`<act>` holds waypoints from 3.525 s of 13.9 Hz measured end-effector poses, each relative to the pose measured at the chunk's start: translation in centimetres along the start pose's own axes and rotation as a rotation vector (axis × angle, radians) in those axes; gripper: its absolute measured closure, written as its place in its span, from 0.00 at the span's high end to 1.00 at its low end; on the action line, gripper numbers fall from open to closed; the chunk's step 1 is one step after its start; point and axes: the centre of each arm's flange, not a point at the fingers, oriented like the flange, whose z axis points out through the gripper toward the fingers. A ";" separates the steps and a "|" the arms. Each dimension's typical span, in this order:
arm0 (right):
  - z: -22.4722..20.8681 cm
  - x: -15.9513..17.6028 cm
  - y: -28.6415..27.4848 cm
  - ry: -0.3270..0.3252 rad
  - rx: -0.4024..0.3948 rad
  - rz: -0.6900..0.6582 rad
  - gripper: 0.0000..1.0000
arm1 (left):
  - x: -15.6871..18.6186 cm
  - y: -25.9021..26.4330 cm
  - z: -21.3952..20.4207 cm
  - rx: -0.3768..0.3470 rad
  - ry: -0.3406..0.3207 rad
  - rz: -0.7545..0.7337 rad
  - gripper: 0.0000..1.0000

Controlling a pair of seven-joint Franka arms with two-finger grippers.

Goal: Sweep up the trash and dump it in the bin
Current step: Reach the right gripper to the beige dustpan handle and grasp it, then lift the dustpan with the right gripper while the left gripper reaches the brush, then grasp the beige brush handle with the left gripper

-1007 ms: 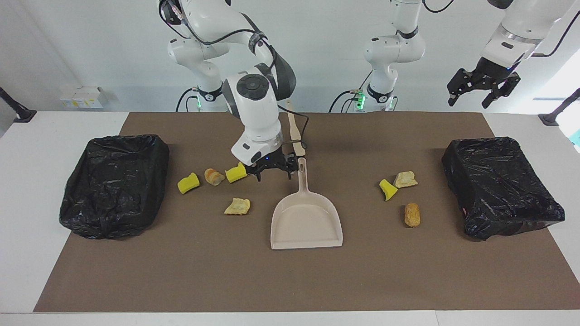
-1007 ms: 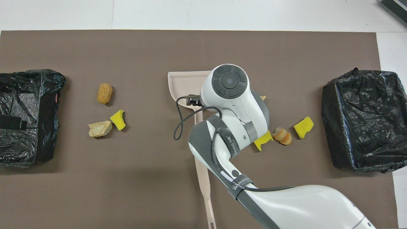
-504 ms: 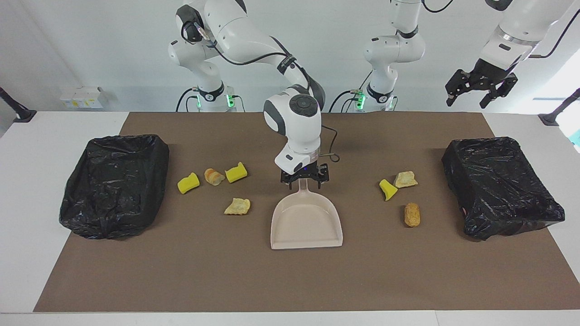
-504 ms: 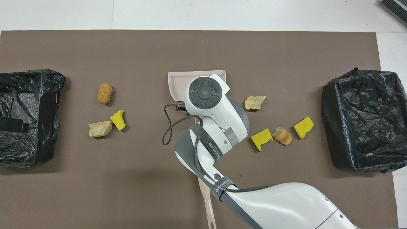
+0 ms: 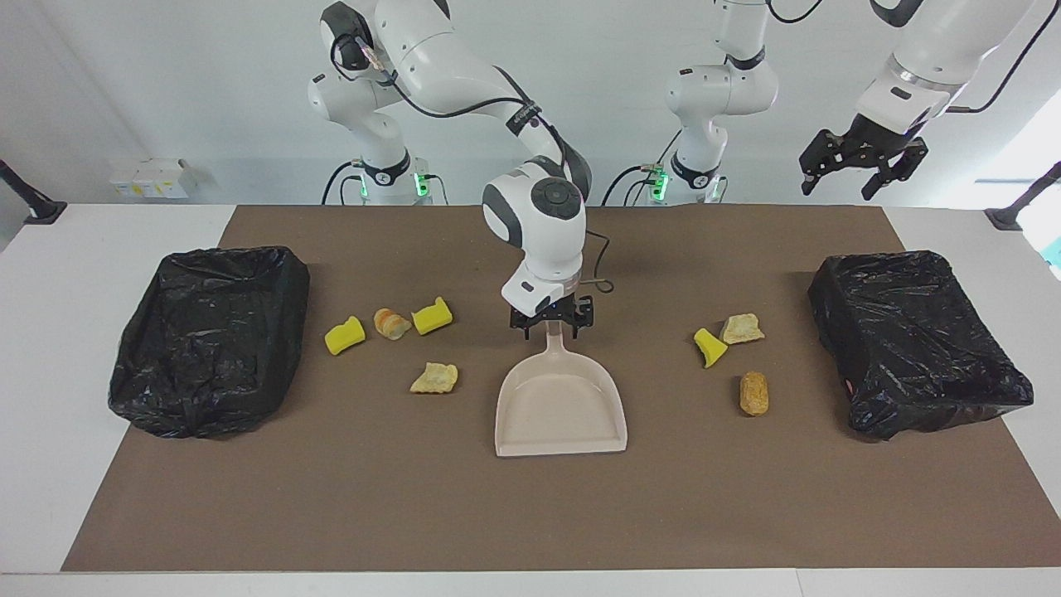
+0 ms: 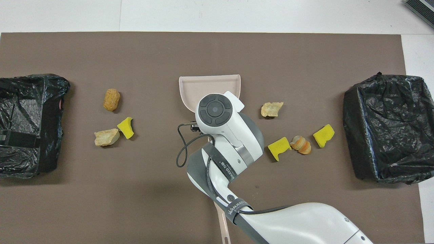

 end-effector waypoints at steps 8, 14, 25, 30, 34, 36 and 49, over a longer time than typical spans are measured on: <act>-0.5 -1.2 0.5 -0.069 -0.050 -0.088 0.32 | 0.1 0.0 0.6 0.000 -0.003 0.000 1.00; -6.5 1.1 7.7 -0.091 -0.049 -0.301 0.32 | -0.6 4.6 3.1 -0.002 -0.057 0.050 1.00; -10.6 4.2 21.6 -0.174 -0.012 -0.710 0.32 | -6.8 30.0 10.5 0.017 -0.013 -0.071 1.00; -9.5 4.6 27.4 -0.232 0.031 -0.918 0.32 | -10.7 38.5 17.3 -0.017 0.024 -0.148 1.00; -8.1 3.0 29.0 -0.274 0.031 -1.119 0.32 | -14.0 44.0 26.0 0.022 -0.010 -0.151 1.00; -7.6 2.3 29.1 -0.270 -0.011 -1.186 0.32 | -16.4 45.4 28.3 0.034 -0.016 -0.136 1.00; -5.7 0.5 26.2 -0.246 -0.146 -1.432 0.32 | -18.3 46.7 32.3 0.053 -0.023 -0.147 1.00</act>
